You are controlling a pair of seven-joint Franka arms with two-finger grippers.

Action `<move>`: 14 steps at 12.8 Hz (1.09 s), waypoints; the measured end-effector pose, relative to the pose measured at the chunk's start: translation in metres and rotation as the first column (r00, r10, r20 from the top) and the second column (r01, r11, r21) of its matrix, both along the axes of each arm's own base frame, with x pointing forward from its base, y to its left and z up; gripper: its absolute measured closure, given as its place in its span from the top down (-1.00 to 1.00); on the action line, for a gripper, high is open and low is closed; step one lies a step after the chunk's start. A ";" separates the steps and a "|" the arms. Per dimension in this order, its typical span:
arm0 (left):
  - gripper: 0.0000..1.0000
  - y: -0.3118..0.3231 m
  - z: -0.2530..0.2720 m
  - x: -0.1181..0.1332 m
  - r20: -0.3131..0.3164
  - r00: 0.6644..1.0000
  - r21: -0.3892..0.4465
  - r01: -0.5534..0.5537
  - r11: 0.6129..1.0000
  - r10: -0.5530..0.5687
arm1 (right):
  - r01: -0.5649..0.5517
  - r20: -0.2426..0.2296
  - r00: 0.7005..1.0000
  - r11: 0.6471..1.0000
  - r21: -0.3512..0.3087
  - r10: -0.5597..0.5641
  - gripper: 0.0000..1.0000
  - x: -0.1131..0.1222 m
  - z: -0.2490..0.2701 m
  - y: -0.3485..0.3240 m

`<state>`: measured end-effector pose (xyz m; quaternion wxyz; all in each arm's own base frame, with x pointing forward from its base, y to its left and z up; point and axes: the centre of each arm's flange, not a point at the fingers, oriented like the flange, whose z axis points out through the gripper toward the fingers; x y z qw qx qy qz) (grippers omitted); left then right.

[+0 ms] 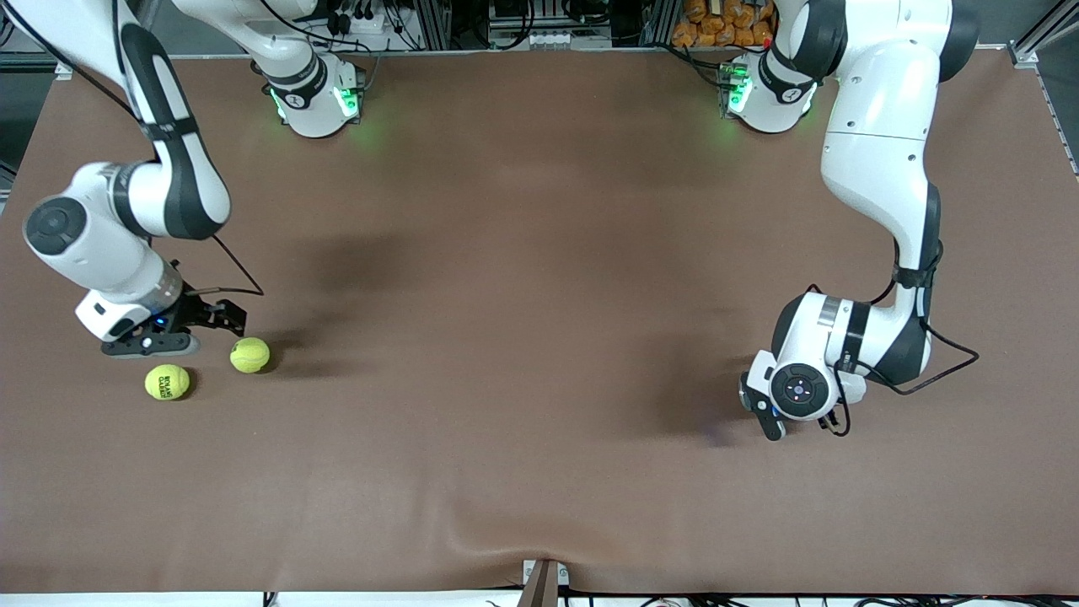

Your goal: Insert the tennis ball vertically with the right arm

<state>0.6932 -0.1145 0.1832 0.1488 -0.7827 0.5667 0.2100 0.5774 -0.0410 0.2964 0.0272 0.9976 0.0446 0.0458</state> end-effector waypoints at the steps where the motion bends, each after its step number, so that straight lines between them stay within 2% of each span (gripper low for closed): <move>1: 1.00 0.000 -0.003 0.000 -0.001 1.000 -0.001 0.002 1.000 -0.002 | -0.001 0.005 1.000 1.000 -0.001 0.001 1.00 0.002 -0.012 0.000; 6: 1.00 -0.001 -0.014 -0.002 0.002 1.000 -0.008 0.012 1.000 -0.012 | -0.015 0.049 0.999 1.000 -0.004 0.015 1.00 0.002 -0.074 0.004; 10: 1.00 -0.006 -0.014 -0.003 -0.001 1.000 -0.015 0.026 1.000 -0.026 | -0.016 0.047 0.999 1.000 -0.004 0.016 1.00 0.000 -0.095 0.005; 12: 0.63 -0.010 -0.012 -0.002 -0.009 0.998 -0.019 0.057 0.998 -0.058 | -0.015 0.054 0.998 1.000 -0.004 0.015 1.00 0.000 -0.101 0.005; 13: 0.63 -0.013 -0.012 -0.003 -0.008 0.998 -0.021 0.065 0.998 -0.065 | -0.013 0.057 0.998 1.000 -0.004 0.013 1.00 0.000 -0.106 0.004; 14: 0.51 -0.017 -0.012 -0.003 -0.007 0.997 -0.020 0.072 0.997 -0.072 | -0.012 0.058 0.998 1.000 -0.004 0.012 1.00 -0.001 -0.110 0.003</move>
